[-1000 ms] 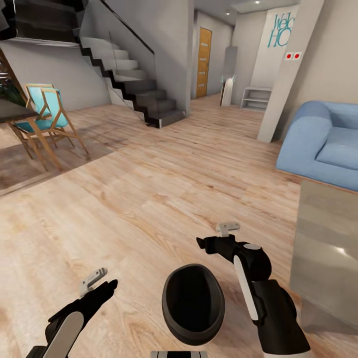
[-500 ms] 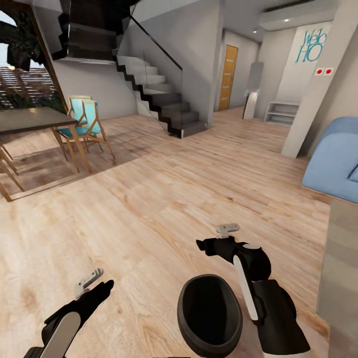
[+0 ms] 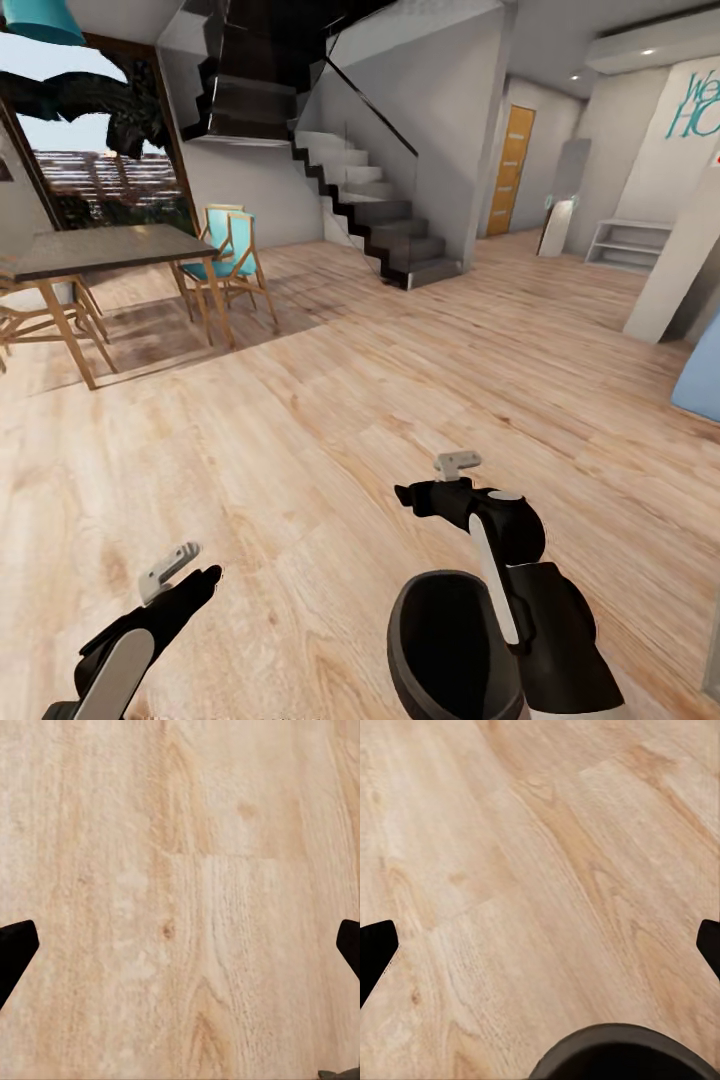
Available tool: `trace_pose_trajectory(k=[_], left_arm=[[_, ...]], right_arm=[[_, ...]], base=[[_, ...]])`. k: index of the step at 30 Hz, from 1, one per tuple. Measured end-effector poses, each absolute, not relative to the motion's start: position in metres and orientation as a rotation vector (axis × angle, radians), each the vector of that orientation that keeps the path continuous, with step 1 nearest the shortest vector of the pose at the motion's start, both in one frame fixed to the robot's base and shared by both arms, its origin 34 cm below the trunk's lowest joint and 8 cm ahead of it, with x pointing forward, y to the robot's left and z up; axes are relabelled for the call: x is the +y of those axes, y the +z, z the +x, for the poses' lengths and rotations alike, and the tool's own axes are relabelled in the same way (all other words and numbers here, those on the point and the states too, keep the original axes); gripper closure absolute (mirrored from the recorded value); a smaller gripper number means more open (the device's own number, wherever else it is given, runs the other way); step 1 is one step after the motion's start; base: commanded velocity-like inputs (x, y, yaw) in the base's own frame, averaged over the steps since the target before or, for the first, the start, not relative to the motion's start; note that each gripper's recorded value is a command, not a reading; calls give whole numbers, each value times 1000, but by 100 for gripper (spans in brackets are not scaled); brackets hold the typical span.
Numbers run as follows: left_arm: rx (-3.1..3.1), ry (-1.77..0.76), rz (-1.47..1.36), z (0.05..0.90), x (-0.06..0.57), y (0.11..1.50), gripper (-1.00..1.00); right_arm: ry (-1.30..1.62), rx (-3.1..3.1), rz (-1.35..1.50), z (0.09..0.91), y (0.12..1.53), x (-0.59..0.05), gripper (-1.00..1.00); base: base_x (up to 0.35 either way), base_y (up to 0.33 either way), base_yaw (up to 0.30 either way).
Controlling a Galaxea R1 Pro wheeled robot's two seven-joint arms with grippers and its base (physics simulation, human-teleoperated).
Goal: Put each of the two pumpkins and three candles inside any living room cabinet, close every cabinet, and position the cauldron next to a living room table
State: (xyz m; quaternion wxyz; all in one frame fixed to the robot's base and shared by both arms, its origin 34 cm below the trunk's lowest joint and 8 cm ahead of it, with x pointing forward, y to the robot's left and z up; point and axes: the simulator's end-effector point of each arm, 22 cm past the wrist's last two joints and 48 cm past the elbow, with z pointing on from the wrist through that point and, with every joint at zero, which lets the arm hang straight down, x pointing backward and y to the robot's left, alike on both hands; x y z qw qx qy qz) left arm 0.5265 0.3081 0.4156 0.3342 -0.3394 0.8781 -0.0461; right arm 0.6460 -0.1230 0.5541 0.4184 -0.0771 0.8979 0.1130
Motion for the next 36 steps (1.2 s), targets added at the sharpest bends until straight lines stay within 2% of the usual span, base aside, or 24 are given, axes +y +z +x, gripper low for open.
trace_pose_trajectory(k=[4, 20, 36], left_arm=[[2299, -111, -887, 523, 310, 412, -100], [2284, -64, -983, 504, 337, 403, -100], [2317, 50, -1102, 442, 378, 374, -100]], right_arm=[[285, 2253, -192, 646, 554, -123, -100], [285, 2260, -195, 645, 553, -123, -100], [307, 2258, -221, 643, 552, -115, -100]], base=[[0, 160, 286], [-3, 312, 286], [-2, 14, 288]])
